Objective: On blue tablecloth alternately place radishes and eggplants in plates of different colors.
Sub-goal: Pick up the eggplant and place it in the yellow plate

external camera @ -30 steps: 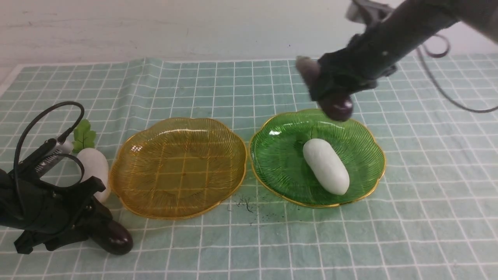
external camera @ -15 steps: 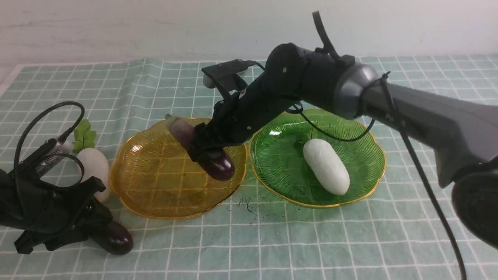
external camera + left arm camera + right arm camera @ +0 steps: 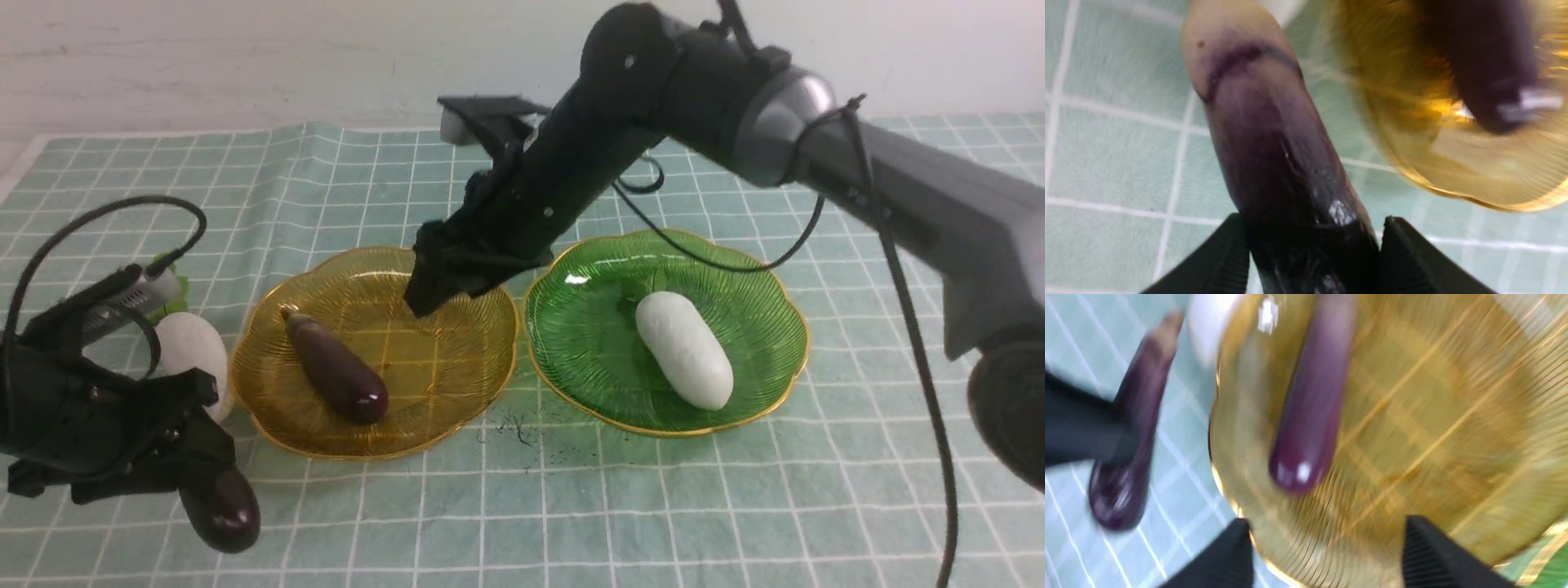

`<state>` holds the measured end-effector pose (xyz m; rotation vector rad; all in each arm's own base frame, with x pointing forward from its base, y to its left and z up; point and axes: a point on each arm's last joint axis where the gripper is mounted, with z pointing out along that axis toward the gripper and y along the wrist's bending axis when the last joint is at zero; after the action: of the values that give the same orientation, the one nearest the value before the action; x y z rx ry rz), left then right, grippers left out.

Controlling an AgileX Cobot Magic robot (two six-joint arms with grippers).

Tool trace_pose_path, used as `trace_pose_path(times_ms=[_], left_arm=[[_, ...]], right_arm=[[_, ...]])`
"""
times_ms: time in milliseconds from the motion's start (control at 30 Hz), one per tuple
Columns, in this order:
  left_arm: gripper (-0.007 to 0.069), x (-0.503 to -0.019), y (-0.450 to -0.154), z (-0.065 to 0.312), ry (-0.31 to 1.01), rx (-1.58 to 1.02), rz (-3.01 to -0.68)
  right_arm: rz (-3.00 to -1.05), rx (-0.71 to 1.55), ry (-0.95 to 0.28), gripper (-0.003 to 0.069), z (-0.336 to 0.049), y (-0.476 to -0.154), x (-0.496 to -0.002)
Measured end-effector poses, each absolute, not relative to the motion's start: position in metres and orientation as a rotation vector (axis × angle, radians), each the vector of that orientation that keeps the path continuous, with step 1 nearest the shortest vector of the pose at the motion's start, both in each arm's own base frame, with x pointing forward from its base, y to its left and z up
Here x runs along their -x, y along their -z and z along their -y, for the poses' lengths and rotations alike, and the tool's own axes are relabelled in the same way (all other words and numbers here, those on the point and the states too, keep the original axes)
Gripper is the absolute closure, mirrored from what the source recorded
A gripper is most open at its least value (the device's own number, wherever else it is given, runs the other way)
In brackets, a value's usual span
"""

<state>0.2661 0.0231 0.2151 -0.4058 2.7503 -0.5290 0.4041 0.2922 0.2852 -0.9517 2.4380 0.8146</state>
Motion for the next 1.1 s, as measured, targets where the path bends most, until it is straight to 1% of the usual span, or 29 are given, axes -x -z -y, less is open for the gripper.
trace_pose_path(times_ms=[133, 200, 233, 267, 333, 400, 500, 600, 667, 767, 867, 967, 1033, 1100], left_arm=[[0.0256, -0.266, -0.26, -0.021, 0.538, 0.335, -2.709], [0.0256, -0.27, -0.276, -0.02, 0.546, 0.305, -2.691], [0.0256, -0.272, -0.279, -0.019, 0.546, 0.3, -2.683], [0.0256, -0.277, -0.289, -0.015, 0.546, 0.263, -2.67], [0.0256, -0.287, -0.298, -0.009, 0.549, 0.216, -2.654], [0.0256, -0.302, -0.304, 0.003, 0.561, 0.147, -2.647], [0.0256, -0.325, -0.311, 0.021, 0.583, 0.047, -2.643], [0.0256, -0.351, -0.308, 0.044, 0.601, -0.062, -2.67], [0.0256, -0.368, -0.295, 0.061, 0.601, -0.135, -2.712], [0.0256, -0.381, -0.278, 0.076, 0.601, -0.188, -2.755], [0.0263, -0.389, -0.265, 0.084, 0.606, -0.194, -2.782], [0.0262, -0.397, -0.252, 0.089, 0.607, -0.157, -2.796], [0.0242, -0.4, -0.247, 0.089, 0.601, -0.145, -2.796], [0.02, -0.403, -0.246, 0.088, 0.585, -0.152, -2.778]], right_arm=[[-2.42, 0.831, -0.778, 0.0396, -0.273, -0.315, -0.41], [-2.429, 0.8, -0.749, 0.0489, -0.267, -0.322, -0.409], [-2.432, 0.794, -0.741, 0.0496, -0.266, -0.324, -0.409], [-2.437, 0.772, -0.723, 0.0556, -0.263, -0.33, -0.407], [-2.424, 0.755, -0.707, 0.0612, -0.259, -0.342, -0.403], [-2.4, 0.736, -0.706, 0.0649, -0.254, -0.358, -0.396], [-2.335, 0.716, -0.716, 0.0669, -0.245, -0.392, -0.379], [-2.259, 0.713, -0.725, 0.0673, -0.233, -0.429, -0.353], [-2.217, 0.72, -0.731, 0.0673, -0.221, -0.453, -0.326], [-2.182, 0.73, -0.734, 0.0673, -0.199, -0.476, -0.283], [-2.158, 0.761, -0.706, 0.0673, -0.181, -0.484, -0.253], [-2.149, 0.798, -0.635, 0.0673, -0.15, -0.483, -0.204], [-2.158, 0.804, -0.601, 0.0674, -0.138, -0.477, -0.187], [-2.171, 0.806, -0.568, 0.0673, -0.126, -0.469, -0.17]])
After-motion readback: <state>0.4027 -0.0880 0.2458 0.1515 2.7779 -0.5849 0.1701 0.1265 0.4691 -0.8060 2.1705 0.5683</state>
